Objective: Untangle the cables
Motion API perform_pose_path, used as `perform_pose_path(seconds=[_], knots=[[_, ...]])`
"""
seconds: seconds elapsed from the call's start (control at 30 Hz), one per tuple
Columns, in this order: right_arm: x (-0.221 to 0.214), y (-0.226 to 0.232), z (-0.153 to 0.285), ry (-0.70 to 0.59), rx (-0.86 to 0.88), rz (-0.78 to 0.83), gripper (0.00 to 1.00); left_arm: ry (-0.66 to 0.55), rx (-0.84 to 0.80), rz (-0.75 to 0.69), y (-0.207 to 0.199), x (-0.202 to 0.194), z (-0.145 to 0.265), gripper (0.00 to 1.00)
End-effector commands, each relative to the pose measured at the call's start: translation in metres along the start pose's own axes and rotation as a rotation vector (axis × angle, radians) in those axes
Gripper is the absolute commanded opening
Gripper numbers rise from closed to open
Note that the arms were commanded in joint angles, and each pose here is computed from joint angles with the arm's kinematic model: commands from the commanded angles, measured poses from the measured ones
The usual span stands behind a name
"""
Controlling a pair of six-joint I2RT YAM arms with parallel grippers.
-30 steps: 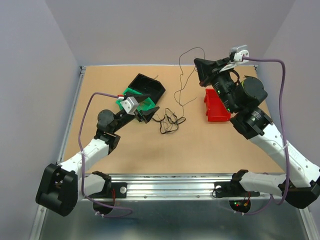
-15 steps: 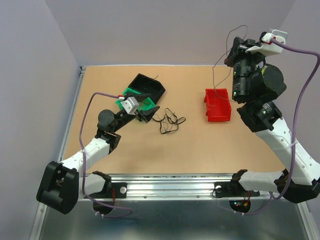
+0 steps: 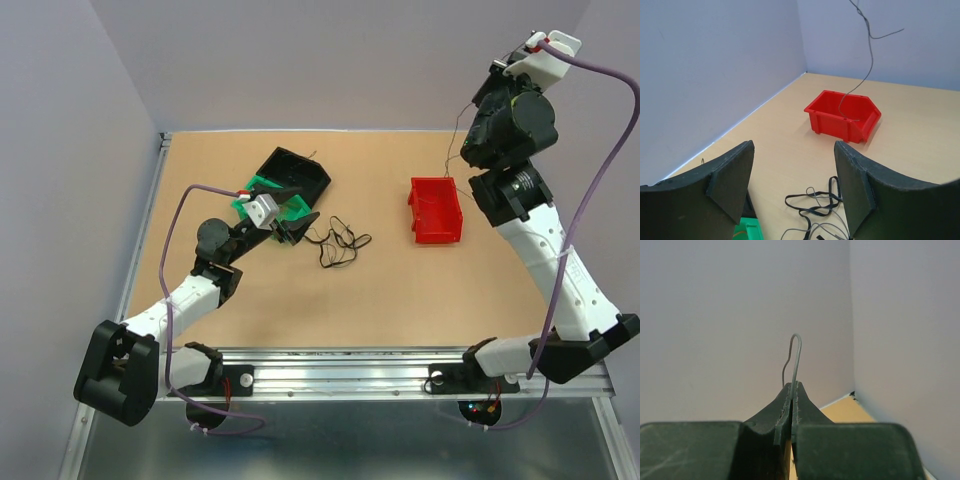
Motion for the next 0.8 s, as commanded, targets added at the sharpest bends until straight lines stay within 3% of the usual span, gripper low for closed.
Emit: perform_pose_path(seconds=[0.0,0.4,0.77], knots=[[0.0,-0.018,-0.018,-0.035,-0.083,-0.039,0.01,-0.06,-0.008,-0.055,0.001,0.015,-0.002,0.76],[-0.053,-0.029,-0.033,0.022,-0.092,-0.045,0.01,-0.06,-0.002,-0.061,0.002,0.016,-0.002,0.76],[-0.138,-0.025,-0.028,0.16,-0.116,-0.007,0.01,-0.053,0.002,-0.064,0.003,0.015,-0.003,0.76]])
Point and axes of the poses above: each gripper's point midway between its finger pads, its own z axis back along the fingers, its own y axis along the line the jaws close on, x = y × z, the point moved 5 cm from there along z, back along the fingers, and after that the axes turned 1 degree about z, right-handed, at the moved point
